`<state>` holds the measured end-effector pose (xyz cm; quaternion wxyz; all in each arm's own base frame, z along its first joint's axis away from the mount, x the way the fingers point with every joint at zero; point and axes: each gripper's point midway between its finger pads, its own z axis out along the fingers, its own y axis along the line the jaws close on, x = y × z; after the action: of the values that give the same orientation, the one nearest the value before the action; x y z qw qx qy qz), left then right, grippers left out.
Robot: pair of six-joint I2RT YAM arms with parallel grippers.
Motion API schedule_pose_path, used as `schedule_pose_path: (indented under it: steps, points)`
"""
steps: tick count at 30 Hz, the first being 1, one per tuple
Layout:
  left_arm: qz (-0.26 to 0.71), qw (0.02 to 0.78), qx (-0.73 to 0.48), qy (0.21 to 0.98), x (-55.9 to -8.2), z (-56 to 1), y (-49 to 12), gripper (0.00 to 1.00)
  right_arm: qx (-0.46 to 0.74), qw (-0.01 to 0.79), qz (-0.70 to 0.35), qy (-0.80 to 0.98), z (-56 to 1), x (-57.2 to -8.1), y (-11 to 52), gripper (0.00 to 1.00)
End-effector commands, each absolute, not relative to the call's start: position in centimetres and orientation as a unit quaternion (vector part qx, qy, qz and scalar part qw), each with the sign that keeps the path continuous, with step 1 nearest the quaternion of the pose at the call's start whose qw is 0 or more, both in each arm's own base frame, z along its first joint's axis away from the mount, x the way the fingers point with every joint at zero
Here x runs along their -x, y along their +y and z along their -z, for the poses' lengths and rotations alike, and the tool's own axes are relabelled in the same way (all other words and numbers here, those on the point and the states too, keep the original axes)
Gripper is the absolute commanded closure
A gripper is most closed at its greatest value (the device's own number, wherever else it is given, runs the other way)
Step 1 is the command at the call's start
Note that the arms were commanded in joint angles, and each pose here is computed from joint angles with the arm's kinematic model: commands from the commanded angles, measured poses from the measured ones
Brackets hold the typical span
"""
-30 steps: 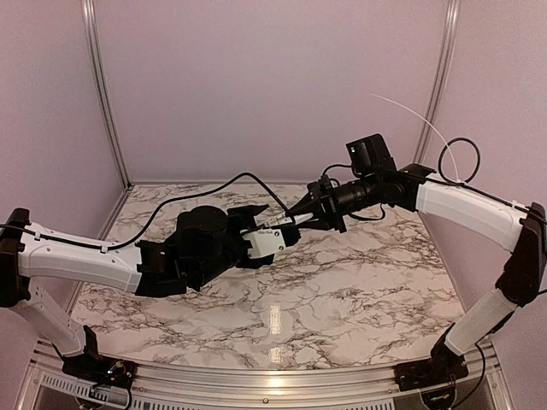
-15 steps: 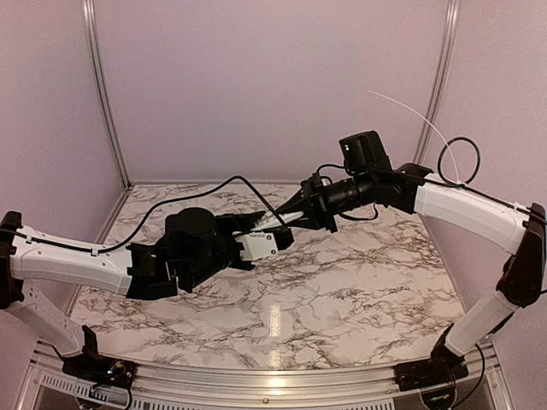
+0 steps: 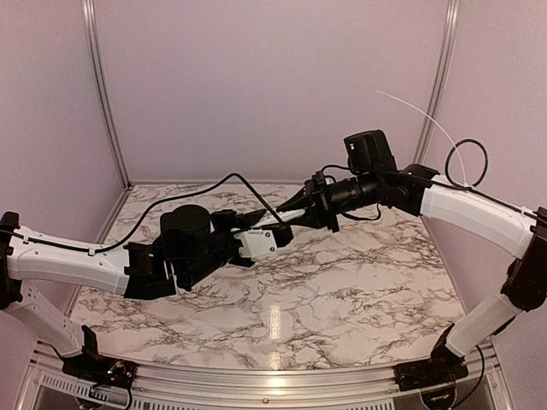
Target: Unload the batteries from the remote control
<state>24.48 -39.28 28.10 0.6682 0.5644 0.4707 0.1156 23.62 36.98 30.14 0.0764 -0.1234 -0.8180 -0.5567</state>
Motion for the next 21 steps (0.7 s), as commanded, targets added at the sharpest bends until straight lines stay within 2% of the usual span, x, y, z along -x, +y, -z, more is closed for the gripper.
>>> schedule_pose_path:
  steps: [1,4,7,10,21]
  points:
    - [-0.106,0.668,-0.562,0.476,-24.1,-29.0,-38.7,0.92,0.143,0.044,0.556,-0.817,-30.7,-24.1,36.4,0.83]
    - [-0.103,0.664,-0.56,0.485,-24.1,-28.8,-38.6,0.94,0.154,0.031,0.554,-0.817,-30.7,-24.6,36.2,0.79]
    - [-0.097,0.658,-0.563,0.491,-24.0,-28.5,-38.5,0.94,0.16,0.022,0.555,-0.816,-30.8,-24.9,36.2,0.62]
    - [-0.087,0.648,-0.571,0.497,-23.7,-28.1,-38.4,0.94,0.158,0.017,0.557,-0.815,-31.0,-25.2,36.3,0.49]
    - [-0.043,0.632,-0.562,0.532,-22.9,-27.9,-37.7,0.93,0.149,-0.011,0.546,-0.824,-30.5,-26.0,36.2,0.22]
